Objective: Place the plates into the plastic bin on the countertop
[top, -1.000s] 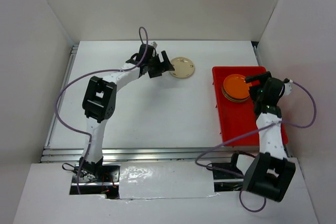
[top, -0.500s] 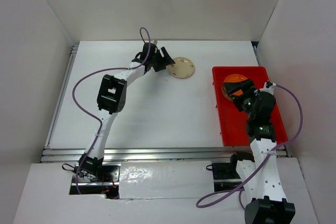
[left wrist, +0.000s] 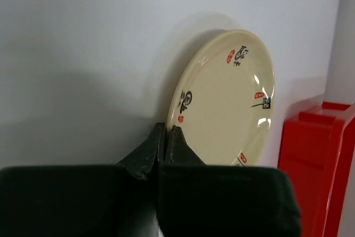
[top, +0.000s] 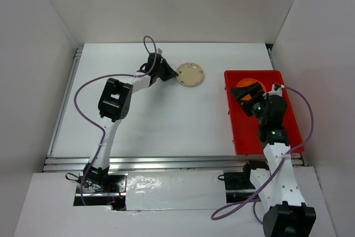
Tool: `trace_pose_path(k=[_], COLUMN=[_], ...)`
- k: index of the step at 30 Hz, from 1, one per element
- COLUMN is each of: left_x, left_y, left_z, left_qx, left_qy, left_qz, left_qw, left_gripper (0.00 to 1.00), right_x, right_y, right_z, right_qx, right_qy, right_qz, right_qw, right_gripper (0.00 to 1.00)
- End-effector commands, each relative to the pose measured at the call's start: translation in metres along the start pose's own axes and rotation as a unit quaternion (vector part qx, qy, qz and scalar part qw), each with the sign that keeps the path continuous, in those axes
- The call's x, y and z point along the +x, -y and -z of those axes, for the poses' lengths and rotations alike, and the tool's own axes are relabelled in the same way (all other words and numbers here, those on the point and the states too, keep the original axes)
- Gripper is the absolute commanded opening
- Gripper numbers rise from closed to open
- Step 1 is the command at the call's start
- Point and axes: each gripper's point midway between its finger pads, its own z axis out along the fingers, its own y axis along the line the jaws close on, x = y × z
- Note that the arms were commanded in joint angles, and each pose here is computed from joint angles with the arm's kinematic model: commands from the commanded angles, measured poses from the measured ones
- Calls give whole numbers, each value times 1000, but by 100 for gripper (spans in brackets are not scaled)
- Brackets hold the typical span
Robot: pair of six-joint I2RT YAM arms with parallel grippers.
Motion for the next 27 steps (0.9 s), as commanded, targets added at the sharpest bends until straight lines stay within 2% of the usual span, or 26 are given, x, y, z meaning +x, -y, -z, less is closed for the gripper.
trace_pose_path(k=[1, 3, 5, 6, 7, 12, 16, 20, 24, 27], left_x=[-20, -3, -4, 13, 13, 44, 62, 76, 72, 61], left_y=[48, 51, 75, 71, 90, 124, 137, 135, 134, 121], left_z=[57, 78, 108, 116, 133, 165, 182, 191, 201, 202], left_qx=[22, 11, 25, 29, 57, 135, 134, 124, 112, 69], left_qy=[39, 21, 18, -7, -10, -64, -79, -86, -74, -51], left_qz=[-25, -36, -49, -47, -42, -51, -72, -79, -80, -71], left_qw=[999, 999, 998, 998, 997, 988, 985, 985, 988, 994], left_gripper=[0, 0, 0, 0, 0, 0, 0, 0, 0, 0], right_x=[14, 29, 34, 42, 44, 69, 85, 90, 96, 105], right_y=[-23, -28, -31, -34, -34, -9, -10, -16, -24, -26], right_z=[-17, -35, -52, -58, -65, -100, -115, -113, -102, -84], right_qx=[-69, -62, -57, -56, -52, 5, 0, -5, -8, -2], right_qy=[-28, -49, -61, -73, -75, -105, -129, -123, -133, -129], right_qz=[33, 56, 71, 77, 80, 64, 60, 56, 61, 71], right_qw=[997, 995, 994, 993, 993, 992, 990, 991, 989, 989], right_gripper=[100, 100, 100, 100, 100, 99, 97, 96, 95, 95])
